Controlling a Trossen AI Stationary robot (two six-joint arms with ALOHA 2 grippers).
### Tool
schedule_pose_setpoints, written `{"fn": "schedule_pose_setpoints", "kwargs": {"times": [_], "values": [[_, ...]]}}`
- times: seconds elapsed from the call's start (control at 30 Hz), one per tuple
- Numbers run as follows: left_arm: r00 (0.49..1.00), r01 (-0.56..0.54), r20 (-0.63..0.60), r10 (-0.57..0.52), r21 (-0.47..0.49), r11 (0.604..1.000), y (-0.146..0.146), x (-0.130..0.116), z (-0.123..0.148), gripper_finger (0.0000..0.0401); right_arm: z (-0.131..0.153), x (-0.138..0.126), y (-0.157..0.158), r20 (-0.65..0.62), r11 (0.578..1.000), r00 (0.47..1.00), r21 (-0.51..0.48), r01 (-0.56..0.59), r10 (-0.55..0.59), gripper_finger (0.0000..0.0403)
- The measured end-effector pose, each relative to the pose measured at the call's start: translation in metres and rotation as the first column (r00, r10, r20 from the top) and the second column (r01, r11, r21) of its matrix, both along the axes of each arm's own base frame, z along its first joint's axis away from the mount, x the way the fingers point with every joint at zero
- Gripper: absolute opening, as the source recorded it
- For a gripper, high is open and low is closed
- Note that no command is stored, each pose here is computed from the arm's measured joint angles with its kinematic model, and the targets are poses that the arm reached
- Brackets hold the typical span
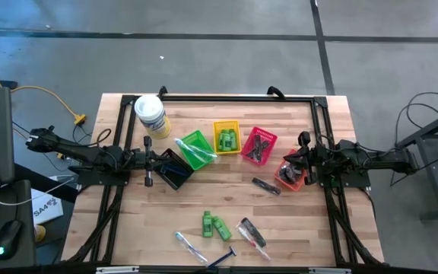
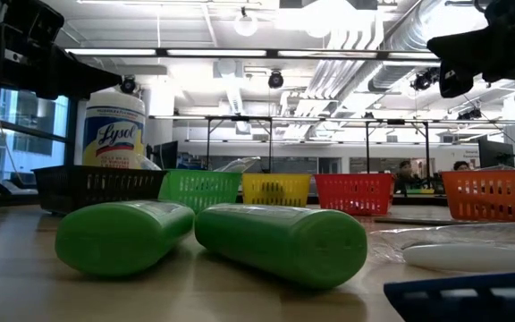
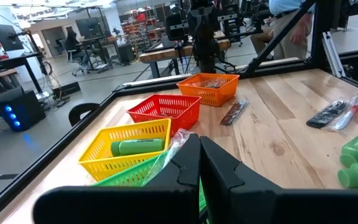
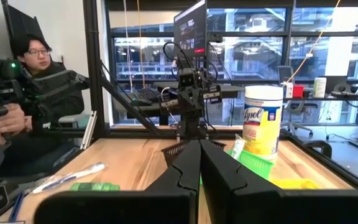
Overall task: Pick & Place Travel size toiletries
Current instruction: Put the blue toothbrush into the green bin
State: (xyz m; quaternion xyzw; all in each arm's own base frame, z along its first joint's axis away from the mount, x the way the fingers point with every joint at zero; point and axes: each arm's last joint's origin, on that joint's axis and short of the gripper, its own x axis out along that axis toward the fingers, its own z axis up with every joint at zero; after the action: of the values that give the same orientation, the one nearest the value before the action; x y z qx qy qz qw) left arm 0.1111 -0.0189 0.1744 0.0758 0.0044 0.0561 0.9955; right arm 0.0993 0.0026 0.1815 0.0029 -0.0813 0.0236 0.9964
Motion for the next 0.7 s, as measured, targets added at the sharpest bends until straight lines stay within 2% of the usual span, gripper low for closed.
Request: {"fn": "schedule_pose_setpoints", "kwargs": {"times": [0.17, 0.3, 0.4, 0.6, 0.7], "values": [[0.999, 0.045, 0.019, -0.044, -0.081, 0.996, -0.001, 0.000, 0.005, 0.0000, -0.001, 0.000, 0.000, -0.015, 1.000, 1.000, 0.000, 0.001, -0.001, 0.0005], [0.991, 0.126, 0.072, -0.117, -0.137, 0.983, -0.003, 0.000, 0.020, 0.0000, -0.001, 0.000, 0.000, -0.014, 1.000, 1.000, 0.000, 0.001, -0.001, 0.0005], [0.980, 0.187, 0.090, -0.175, -0.141, 0.972, -0.005, 0.000, 0.030, 0.0000, -0.001, 0.000, 0.000, -0.014, 1.000, 1.000, 0.000, 0.001, -0.001, 0.0005], [0.988, 0.154, 0.005, -0.155, -0.180, 0.972, -0.010, 0.020, 0.049, 0.0000, -0.001, 0.000, 0.000, -0.012, 1.000, 1.000, 0.000, 0.002, -0.002, 0.0005], [0.984, 0.134, -0.087, -0.153, -0.192, 0.972, -0.015, 0.037, 0.061, 0.0000, -0.001, 0.000, 0.000, -0.012, 1.000, 1.000, 0.000, 0.001, -0.001, 0.0005]]}}
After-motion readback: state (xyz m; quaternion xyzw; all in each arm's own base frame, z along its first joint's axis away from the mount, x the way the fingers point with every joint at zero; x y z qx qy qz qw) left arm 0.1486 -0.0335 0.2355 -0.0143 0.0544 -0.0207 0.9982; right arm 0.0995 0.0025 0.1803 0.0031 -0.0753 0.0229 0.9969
